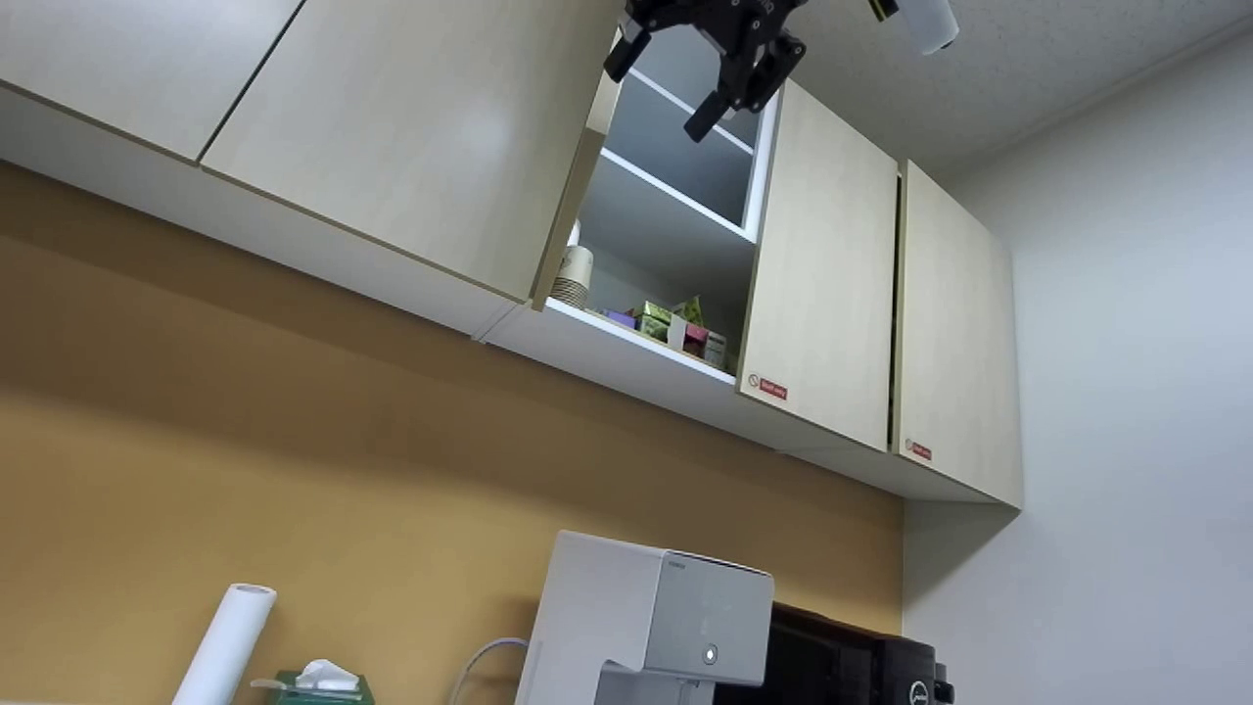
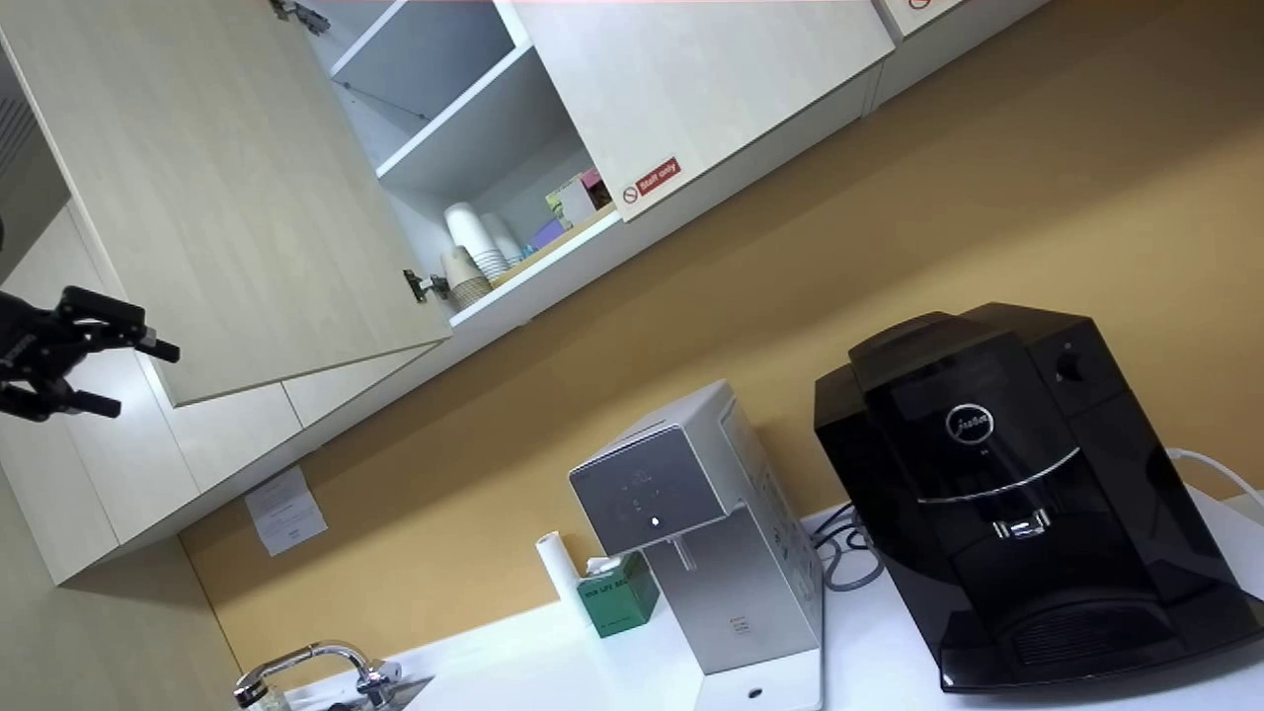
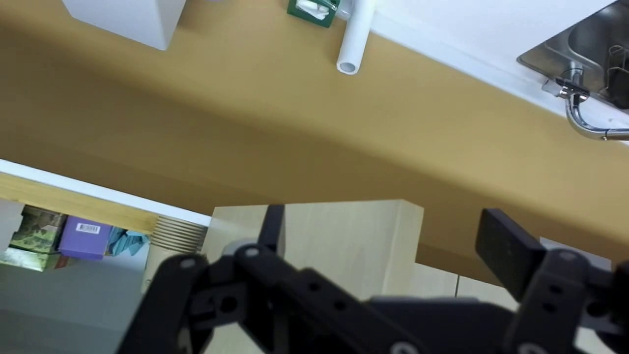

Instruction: Close the upper kitchen closet

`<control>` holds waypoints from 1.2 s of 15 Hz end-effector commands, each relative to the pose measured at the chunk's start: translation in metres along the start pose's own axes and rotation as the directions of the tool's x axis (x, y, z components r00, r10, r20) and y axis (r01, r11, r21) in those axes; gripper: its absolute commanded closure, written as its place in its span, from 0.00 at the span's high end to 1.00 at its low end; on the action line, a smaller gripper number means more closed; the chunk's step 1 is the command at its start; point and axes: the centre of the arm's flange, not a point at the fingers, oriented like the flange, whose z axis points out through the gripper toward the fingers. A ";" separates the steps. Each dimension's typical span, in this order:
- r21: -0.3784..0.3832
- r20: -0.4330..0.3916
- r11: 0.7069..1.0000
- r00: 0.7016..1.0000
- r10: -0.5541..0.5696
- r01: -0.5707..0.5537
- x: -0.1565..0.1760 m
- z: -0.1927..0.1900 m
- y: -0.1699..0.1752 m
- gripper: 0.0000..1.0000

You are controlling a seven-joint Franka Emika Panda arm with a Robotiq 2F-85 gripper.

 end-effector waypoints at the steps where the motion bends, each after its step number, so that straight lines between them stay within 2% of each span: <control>1: -0.016 -0.006 1.000 1.000 0.000 -0.001 0.003 0.007 -0.008 1.00; 5: -0.040 -0.015 0.999 1.000 -0.008 0.008 0.013 0.016 -0.024 1.00; 11: -0.137 -0.072 0.990 0.997 -0.029 0.019 0.025 0.031 -0.049 1.00; 12: -0.140 -0.082 0.990 0.996 -0.028 0.017 0.028 0.032 -0.051 0.75; 13: -0.153 -0.094 0.988 0.995 -0.030 0.016 0.031 0.033 -0.053 0.75; 16: -0.181 -0.151 0.983 0.988 0.004 -0.032 0.040 0.027 -0.054 0.51; 18: -0.208 -0.182 0.976 0.983 0.033 -0.071 0.044 0.023 -0.053 0.38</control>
